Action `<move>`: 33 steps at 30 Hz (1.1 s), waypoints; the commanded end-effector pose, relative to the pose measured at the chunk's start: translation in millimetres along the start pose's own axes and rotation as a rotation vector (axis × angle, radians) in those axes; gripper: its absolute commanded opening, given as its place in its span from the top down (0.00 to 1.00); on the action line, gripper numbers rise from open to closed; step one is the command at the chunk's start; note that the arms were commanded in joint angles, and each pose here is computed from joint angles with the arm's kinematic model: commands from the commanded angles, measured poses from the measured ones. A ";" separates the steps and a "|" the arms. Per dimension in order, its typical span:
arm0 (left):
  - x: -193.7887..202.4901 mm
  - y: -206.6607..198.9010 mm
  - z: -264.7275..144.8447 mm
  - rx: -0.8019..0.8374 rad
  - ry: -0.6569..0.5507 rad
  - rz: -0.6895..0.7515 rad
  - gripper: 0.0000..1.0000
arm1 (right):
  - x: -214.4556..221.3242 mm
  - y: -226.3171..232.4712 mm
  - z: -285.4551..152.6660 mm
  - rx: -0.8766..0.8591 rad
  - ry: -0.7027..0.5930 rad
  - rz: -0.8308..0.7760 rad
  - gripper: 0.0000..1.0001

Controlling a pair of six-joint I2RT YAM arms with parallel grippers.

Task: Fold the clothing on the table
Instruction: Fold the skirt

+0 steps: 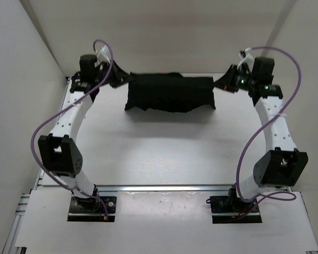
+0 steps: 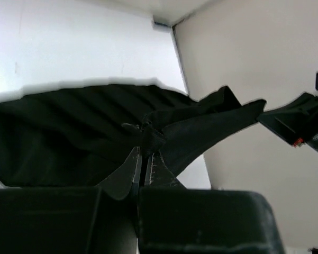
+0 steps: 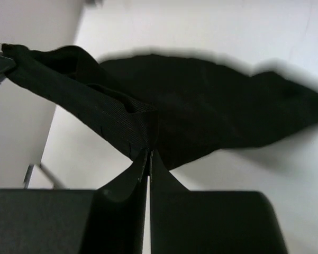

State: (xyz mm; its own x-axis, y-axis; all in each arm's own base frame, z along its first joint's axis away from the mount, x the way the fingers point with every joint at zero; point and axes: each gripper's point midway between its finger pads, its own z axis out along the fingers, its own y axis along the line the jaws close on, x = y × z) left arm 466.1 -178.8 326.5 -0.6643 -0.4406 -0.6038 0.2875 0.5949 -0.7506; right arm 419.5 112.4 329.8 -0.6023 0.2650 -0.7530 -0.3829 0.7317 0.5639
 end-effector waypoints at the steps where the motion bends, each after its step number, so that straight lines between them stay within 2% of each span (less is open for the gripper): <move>1: 35.4 71.9 -29.5 -0.185 -0.007 -0.042 1.00 | 76.2 -65.8 -9.3 0.194 0.107 0.070 1.00; 2: 68.1 86.3 -36.1 -0.228 0.037 -0.075 1.00 | 85.4 -57.3 -16.8 0.197 0.107 0.048 1.00; 4: 121.5 105.9 -45.9 -0.278 0.113 -0.109 1.00 | 137.2 -57.0 -26.1 0.221 0.196 0.099 1.00; 8: 150.7 83.3 -57.2 -0.250 0.148 -0.090 1.00 | 165.9 -39.8 -50.0 0.222 0.205 0.093 1.00; 10: 151.5 71.3 -60.6 -0.230 0.152 -0.063 1.00 | 165.5 -36.5 -56.2 0.227 0.205 0.077 1.00; 14: 145.4 19.0 -68.6 -0.015 0.170 -0.004 1.00 | 135.4 -15.0 -60.3 0.168 0.166 -0.002 1.00; 19: 138.1 -57.5 -97.1 0.237 0.169 0.141 1.00 | 104.1 39.9 -76.5 0.061 0.092 -0.198 1.00; 20: 135.1 -62.9 -100.5 0.250 0.157 0.171 1.00 | 94.9 46.0 -81.1 0.059 0.061 -0.238 1.00; 25: 126.4 -106.0 -142.5 0.299 0.068 0.333 1.00 | 91.8 92.7 -116.0 0.020 -0.040 -0.437 1.00; 28: 129.0 -109.3 -162.2 0.252 0.019 0.377 1.00 | 94.7 112.4 -140.7 0.002 -0.094 -0.489 1.00; 33: 112.1 -75.4 -165.4 0.035 -0.067 0.372 1.00 | 88.5 102.9 -149.8 0.101 -0.098 -0.486 1.00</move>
State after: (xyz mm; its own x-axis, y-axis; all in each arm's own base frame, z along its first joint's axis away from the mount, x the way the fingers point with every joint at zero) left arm 233.4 -185.0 370.7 -0.4852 -0.2375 -0.8416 0.6398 0.5597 -0.5268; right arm 205.3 131.4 373.7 -0.2877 -0.0341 -0.9571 -0.6070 0.7795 0.1546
